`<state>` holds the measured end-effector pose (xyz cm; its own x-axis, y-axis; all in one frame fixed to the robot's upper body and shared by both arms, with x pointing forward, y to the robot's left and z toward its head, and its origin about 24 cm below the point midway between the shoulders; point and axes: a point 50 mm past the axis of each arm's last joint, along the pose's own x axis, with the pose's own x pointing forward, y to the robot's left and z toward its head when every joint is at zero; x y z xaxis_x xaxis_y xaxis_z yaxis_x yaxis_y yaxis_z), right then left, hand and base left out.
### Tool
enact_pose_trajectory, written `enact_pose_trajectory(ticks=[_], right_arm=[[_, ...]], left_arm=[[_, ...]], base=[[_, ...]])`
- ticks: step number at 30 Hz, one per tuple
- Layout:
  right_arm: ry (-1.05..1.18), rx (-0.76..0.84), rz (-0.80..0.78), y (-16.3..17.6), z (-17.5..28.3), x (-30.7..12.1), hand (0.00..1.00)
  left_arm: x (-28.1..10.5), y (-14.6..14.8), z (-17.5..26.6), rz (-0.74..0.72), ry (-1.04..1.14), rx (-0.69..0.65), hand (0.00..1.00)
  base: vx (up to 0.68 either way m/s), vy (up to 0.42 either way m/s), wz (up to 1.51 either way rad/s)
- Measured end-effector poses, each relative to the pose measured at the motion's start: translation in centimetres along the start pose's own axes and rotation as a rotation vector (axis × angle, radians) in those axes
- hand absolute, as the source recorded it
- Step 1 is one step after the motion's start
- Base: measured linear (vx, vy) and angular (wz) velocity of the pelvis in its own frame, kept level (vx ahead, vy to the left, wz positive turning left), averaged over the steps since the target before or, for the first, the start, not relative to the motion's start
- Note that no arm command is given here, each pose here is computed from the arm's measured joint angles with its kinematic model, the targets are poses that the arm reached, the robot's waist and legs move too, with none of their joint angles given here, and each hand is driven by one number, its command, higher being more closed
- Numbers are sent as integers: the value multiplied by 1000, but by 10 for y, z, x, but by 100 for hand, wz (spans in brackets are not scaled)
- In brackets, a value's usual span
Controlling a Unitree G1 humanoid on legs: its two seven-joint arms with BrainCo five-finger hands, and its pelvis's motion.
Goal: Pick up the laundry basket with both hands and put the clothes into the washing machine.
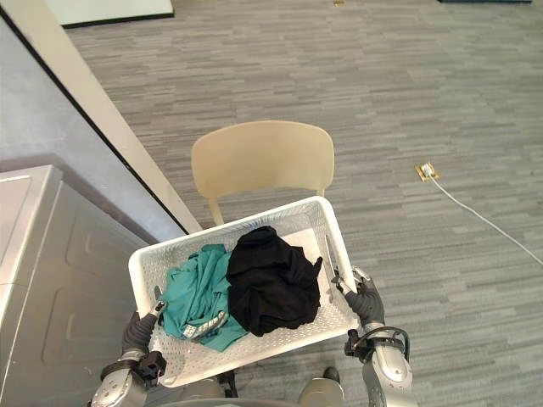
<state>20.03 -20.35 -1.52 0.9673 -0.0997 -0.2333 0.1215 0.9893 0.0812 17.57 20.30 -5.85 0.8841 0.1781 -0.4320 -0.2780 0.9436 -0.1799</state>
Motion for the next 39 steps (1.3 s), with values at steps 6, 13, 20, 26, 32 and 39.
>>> enact_pose_trajectory(ticks=[6,13,20,26,32,39], right_arm=[[-26,-12,-43,9,21,51,100],[-102,-2,-31,40,62,95,100],[-145,-10,-45,47,85,110,100],[-151,3,-49,52,91,116,0],[-129,44,-82,52,89,119,0],[-113,50,-100,47,86,120,0]], left_arm=[[60,-23,35,-16,-21,63,100],[102,-30,113,16,-155,153,100],[113,-42,154,8,-226,222,100],[117,-42,163,40,-230,225,0],[117,-45,166,78,-257,167,0],[116,-46,166,86,-264,161,0]], base=[[-88,15,3],[-33,9,-2],[0,0,0],[-5,-2,-3],[-6,4,-3],[8,2,-4]])
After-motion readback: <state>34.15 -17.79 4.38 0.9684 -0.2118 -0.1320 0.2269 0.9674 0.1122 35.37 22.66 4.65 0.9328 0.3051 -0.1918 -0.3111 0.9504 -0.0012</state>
